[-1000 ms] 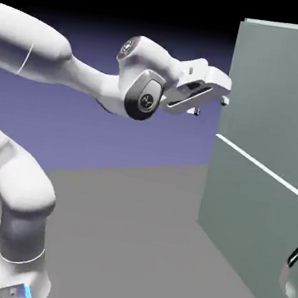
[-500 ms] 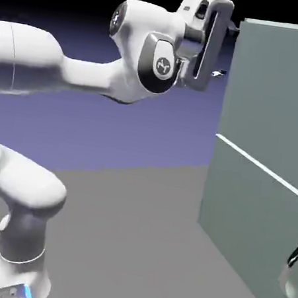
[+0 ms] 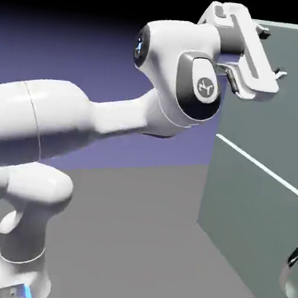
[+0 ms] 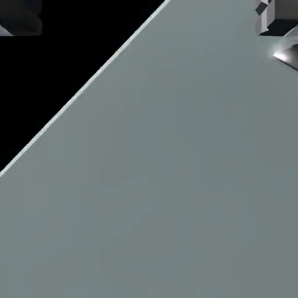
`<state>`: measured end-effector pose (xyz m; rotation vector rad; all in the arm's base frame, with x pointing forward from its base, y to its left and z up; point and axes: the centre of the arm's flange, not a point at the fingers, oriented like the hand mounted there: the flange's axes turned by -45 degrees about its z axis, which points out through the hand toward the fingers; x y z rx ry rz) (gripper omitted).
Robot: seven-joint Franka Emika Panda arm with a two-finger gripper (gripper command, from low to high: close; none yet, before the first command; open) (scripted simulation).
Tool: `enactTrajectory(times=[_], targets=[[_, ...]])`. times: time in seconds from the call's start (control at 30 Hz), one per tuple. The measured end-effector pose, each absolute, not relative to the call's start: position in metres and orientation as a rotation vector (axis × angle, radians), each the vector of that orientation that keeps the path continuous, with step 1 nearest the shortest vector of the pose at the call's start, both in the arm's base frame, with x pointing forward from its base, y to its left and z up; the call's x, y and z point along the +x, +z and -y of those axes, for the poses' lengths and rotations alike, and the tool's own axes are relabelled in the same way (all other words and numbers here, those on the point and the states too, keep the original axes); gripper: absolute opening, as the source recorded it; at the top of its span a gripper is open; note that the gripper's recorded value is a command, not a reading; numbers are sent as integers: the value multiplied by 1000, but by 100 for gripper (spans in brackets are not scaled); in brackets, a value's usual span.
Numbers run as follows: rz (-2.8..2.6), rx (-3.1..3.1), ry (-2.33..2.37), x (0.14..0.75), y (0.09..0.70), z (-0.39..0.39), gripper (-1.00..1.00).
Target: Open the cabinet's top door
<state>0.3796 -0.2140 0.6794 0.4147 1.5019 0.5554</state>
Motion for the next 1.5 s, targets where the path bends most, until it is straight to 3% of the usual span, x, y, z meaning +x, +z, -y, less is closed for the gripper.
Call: enactTrajectory(times=[0.4, 0.57, 0.6, 1.07, 1.5], targets=[[-1571, -30, 30, 458, 566, 279, 0], [-1570, -30, 30, 503, 567, 277, 0], [-1571, -30, 30, 508, 566, 277, -100], [-1566, 153, -152, 402, 566, 235, -100], [-1536, 389, -388, 283, 566, 145, -100]])
